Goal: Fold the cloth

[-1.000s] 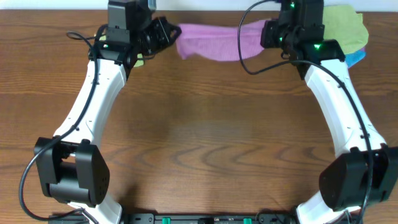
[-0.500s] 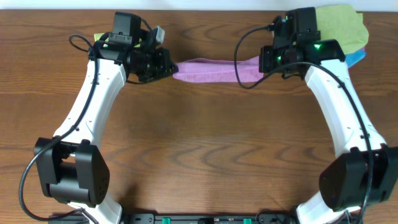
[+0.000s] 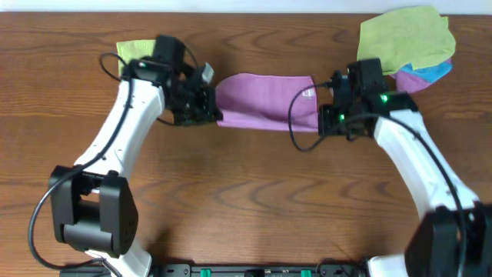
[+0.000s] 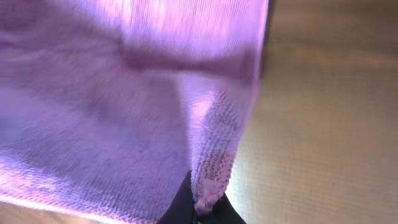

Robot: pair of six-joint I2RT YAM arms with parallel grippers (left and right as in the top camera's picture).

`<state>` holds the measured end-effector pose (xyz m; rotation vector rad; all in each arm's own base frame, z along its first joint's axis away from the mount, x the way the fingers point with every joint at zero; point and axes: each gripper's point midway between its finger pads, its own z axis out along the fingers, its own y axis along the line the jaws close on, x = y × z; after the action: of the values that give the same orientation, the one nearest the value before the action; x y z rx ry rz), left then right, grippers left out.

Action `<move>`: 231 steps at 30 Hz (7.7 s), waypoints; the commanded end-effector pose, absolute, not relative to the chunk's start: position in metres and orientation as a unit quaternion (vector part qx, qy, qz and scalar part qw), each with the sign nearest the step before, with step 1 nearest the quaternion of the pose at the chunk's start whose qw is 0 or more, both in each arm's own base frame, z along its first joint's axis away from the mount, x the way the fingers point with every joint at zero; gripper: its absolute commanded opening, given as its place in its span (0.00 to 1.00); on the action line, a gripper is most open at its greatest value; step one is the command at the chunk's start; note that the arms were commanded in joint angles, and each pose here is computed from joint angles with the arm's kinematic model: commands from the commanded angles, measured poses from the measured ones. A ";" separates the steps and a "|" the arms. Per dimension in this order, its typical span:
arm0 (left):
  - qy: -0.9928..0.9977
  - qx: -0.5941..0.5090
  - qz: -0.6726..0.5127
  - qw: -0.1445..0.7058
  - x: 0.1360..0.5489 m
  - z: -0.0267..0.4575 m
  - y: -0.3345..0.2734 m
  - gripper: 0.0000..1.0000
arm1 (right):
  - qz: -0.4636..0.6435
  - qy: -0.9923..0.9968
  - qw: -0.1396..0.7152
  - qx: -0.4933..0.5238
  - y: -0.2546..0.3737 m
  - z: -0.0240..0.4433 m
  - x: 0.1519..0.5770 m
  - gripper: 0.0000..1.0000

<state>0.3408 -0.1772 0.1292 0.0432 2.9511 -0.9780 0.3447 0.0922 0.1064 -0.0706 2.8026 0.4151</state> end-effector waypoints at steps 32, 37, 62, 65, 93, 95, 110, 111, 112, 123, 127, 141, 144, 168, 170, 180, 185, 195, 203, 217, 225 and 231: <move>0.951 0.012 -0.299 -0.078 0.214 0.091 -0.187 0.06 | 0.166 0.980 0.110 -0.012 0.087 0.077 0.211 0.02; 0.948 -0.019 -0.313 -0.046 0.235 0.094 -0.194 0.06 | 0.150 0.971 0.184 -0.016 0.083 0.088 0.241 0.01; 0.944 -0.112 -0.262 0.164 0.352 0.081 -0.183 0.06 | 0.107 0.933 0.342 -0.023 0.083 0.072 0.364 0.02; 0.942 -0.126 -0.264 0.167 0.362 0.073 -0.180 0.06 | 0.107 0.930 0.351 -0.026 0.084 0.070 0.373 0.02; 0.927 -0.173 -0.274 0.186 0.406 0.031 -0.159 0.06 | 0.049 0.945 0.322 -0.042 0.077 0.031 0.416 0.06; 0.928 -0.174 -0.273 0.187 0.406 0.031 -0.157 0.08 | 0.047 0.947 0.314 -0.042 0.076 0.028 0.413 0.10; 0.931 -0.149 -0.280 0.183 0.407 0.042 -0.151 0.47 | 0.044 0.937 0.343 -0.039 0.073 0.062 0.413 0.44; 0.931 -0.150 -0.277 0.182 0.407 0.045 -0.148 0.47 | 0.045 0.936 0.346 -0.039 0.073 0.067 0.412 0.48; 0.933 -0.150 -0.274 0.180 0.406 0.047 -0.144 0.49 | 0.045 0.936 0.348 -0.039 0.073 0.072 0.410 0.50; 0.930 -0.136 -0.284 0.191 0.403 0.095 -0.139 0.31 | 0.059 0.948 0.312 0.018 0.065 0.098 0.370 0.63; 0.925 -0.123 -0.302 0.193 0.405 0.107 -0.152 0.06 | 0.100 0.950 0.273 0.115 0.059 0.099 0.351 0.63; 0.954 -0.115 -0.178 0.214 0.400 0.074 -0.166 0.06 | 0.280 0.904 0.234 0.224 0.062 0.087 0.342 0.69; 0.959 -0.109 -0.171 0.200 0.398 0.059 -0.169 0.06 | 0.293 0.897 0.220 0.245 0.066 0.072 0.333 0.70; 0.963 -0.099 -0.195 0.157 0.395 0.027 -0.185 0.06 | 0.286 0.894 0.194 0.285 0.063 0.031 0.305 0.72; 0.960 -0.094 -0.212 0.155 0.397 0.033 -0.193 0.06 | 0.284 0.894 0.194 0.286 0.063 0.030 0.304 0.72; 0.958 -0.081 -0.224 0.161 0.401 0.042 -0.205 0.06 | 0.285 0.893 0.196 0.288 0.063 0.031 0.305 0.72; 0.965 -0.070 -0.210 0.140 0.392 0.019 -0.216 0.06 | 0.284 0.889 0.200 0.297 0.061 0.031 0.308 0.72; 0.972 -0.069 -0.197 0.106 0.382 -0.011 -0.217 0.06 | 0.281 0.887 0.200 0.307 0.059 0.024 0.312 0.73; 0.972 -0.069 -0.200 0.103 0.381 -0.011 -0.218 0.06 | 0.298 0.880 0.205 0.308 0.069 0.006 0.331 0.72; 0.975 -0.071 -0.192 0.085 0.373 -0.014 -0.215 0.06 | 0.303 0.874 0.241 0.294 0.095 -0.031 0.360 0.26; 0.976 -0.073 -0.191 0.078 0.370 -0.014 -0.214 0.06 | 0.349 0.844 0.337 0.229 0.105 0.017 0.392 0.01; 0.974 -0.073 -0.196 0.088 0.378 -0.007 -0.216 0.06 | 0.381 0.824 0.381 0.176 0.120 0.067 0.396 0.01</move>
<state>0.3771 -0.2171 0.0010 -0.2107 2.8764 -0.5990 0.3967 0.1085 0.0413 0.5558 2.1491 0.9419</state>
